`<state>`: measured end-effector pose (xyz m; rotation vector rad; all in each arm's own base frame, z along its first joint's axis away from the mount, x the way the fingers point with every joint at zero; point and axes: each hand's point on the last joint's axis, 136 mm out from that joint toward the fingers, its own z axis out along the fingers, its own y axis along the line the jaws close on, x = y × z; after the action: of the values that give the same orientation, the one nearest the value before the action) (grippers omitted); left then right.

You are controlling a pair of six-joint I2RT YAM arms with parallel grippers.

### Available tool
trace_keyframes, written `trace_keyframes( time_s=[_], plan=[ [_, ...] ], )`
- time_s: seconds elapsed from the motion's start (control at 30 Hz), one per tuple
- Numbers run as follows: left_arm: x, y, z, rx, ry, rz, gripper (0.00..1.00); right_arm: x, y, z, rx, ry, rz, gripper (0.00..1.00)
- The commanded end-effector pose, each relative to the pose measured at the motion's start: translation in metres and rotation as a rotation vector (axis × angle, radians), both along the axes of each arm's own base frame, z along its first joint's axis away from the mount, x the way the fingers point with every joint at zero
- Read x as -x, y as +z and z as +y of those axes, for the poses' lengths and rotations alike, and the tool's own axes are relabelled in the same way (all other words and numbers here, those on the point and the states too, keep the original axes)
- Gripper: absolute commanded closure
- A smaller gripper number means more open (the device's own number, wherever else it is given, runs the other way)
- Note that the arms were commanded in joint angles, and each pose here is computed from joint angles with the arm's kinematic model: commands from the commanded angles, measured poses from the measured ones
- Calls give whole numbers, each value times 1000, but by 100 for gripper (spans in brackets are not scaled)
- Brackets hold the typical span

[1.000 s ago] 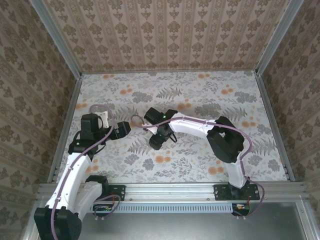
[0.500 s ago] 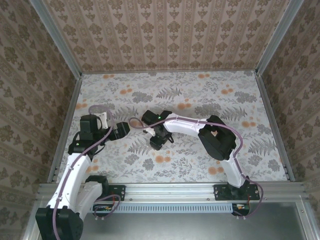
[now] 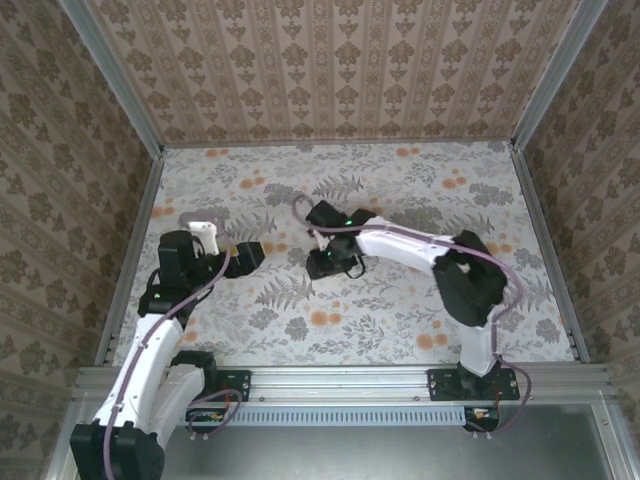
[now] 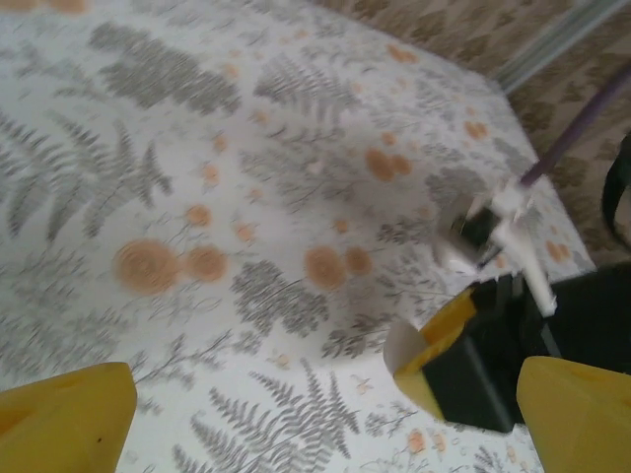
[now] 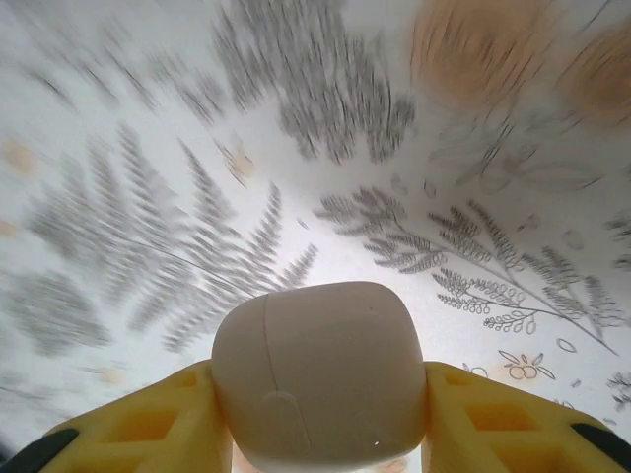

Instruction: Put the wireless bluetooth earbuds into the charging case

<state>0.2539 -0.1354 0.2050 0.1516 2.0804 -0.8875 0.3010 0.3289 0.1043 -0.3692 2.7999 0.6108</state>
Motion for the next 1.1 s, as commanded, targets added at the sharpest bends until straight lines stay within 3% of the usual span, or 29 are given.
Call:
trace_keyframes(
  time_s=[0.0, 0.17, 0.33, 0.73, 1.07],
  plan=[
    [3, 40, -25, 8, -97, -217, 0, -16, 82, 24, -336, -208, -43, 52],
    [14, 52, -60, -101, -130, -376, 4, -15, 131, 21, -516, -321, -46, 50],
    [24, 73, -85, -32, -130, -535, 8, -12, 151, 9, -647, -453, -33, 47],
    [28, 87, -117, 184, -185, -576, 17, -1, 167, -15, -735, -588, -44, 46],
    [20, 87, -132, 223, -211, -553, 21, 4, 168, -15, -768, -603, -27, 46]
  ],
)
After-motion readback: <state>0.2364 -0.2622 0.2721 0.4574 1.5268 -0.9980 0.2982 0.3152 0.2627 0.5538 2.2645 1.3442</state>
